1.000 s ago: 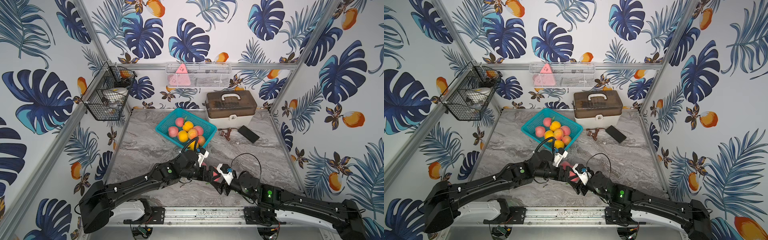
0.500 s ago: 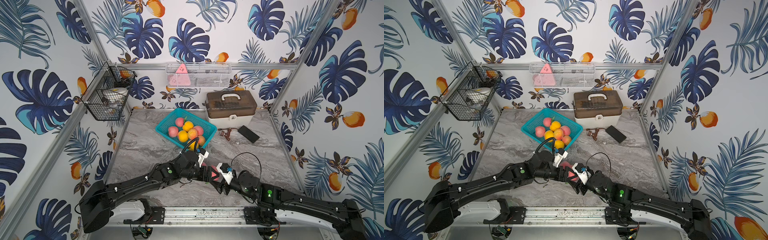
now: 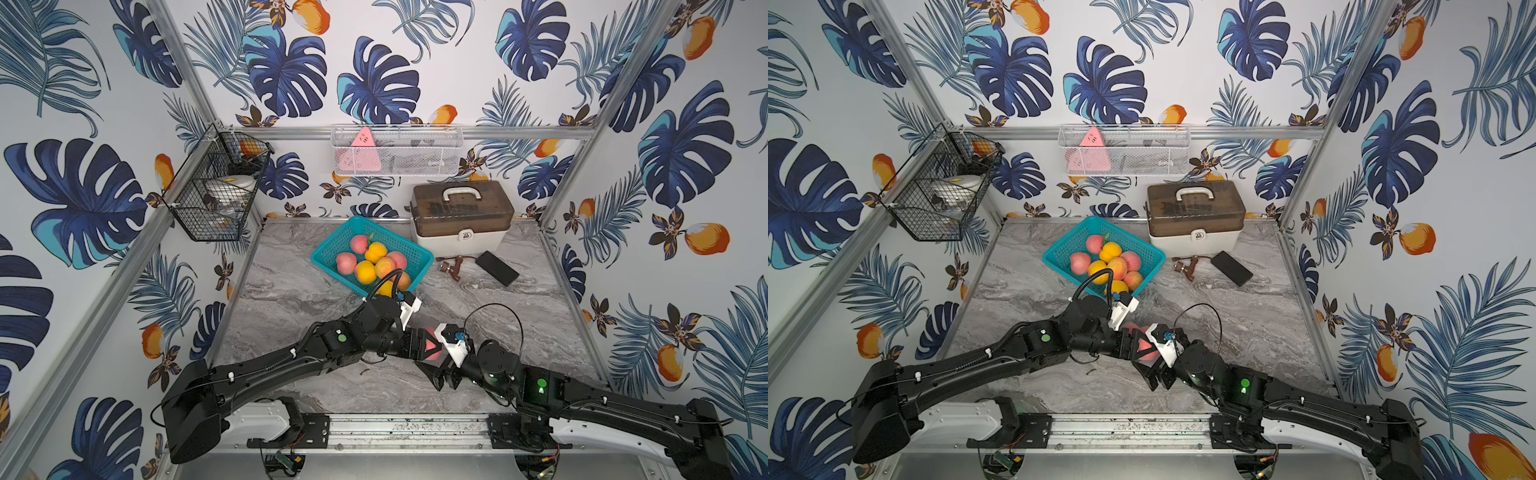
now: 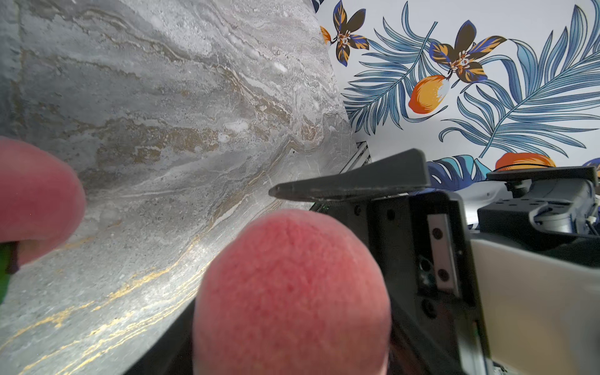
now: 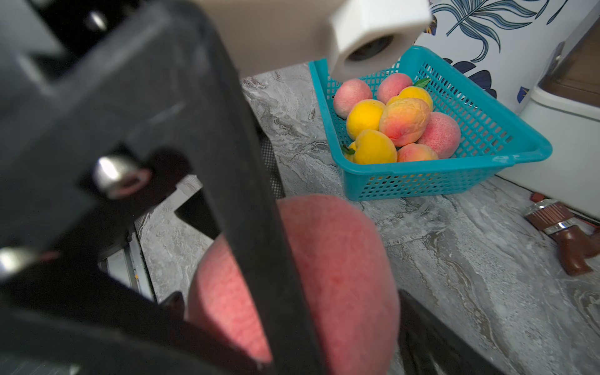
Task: Put the peaches into the basket
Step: Place the peach in the basket.
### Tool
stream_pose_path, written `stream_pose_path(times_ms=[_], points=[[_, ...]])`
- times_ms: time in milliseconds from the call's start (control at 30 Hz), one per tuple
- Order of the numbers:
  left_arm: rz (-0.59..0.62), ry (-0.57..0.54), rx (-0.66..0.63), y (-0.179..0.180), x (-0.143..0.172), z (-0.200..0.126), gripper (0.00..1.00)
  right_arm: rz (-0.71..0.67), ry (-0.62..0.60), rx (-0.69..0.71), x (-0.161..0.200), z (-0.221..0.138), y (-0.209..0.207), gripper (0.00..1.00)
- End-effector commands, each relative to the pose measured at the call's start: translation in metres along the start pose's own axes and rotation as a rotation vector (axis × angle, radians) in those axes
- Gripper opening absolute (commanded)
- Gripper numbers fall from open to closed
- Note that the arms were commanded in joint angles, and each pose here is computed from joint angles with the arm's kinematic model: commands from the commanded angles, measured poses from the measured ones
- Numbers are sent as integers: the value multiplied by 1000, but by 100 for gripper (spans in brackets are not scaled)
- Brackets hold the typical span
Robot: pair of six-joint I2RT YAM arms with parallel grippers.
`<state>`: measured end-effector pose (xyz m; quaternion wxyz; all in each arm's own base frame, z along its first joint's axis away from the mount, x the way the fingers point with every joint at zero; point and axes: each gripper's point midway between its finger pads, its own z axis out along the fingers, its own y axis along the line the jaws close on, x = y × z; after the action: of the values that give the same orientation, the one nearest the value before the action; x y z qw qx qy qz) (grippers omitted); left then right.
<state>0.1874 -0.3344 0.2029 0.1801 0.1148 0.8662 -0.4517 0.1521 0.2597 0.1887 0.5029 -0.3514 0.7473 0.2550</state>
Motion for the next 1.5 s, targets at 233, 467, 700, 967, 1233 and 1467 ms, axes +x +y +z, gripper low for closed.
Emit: stream_pose_path(times_ms=[233,467,700,967,1233,1467], points=[[48,-39,-182,31,-43,-16,61,31,-8,18,-15,-4,-10,100],[89,-56,-335,62,-86,-34,62,108,25,46,-34,-5,-39,100],[101,-74,-436,92,-126,-41,62,229,82,76,-42,5,-75,100],[84,-142,-563,123,-171,-50,63,275,76,46,-58,13,-86,100],[97,-255,-719,159,-213,-70,63,276,55,-11,-73,25,-86,100],[76,-275,-780,182,-231,-80,63,269,67,-25,-76,32,-91,100]])
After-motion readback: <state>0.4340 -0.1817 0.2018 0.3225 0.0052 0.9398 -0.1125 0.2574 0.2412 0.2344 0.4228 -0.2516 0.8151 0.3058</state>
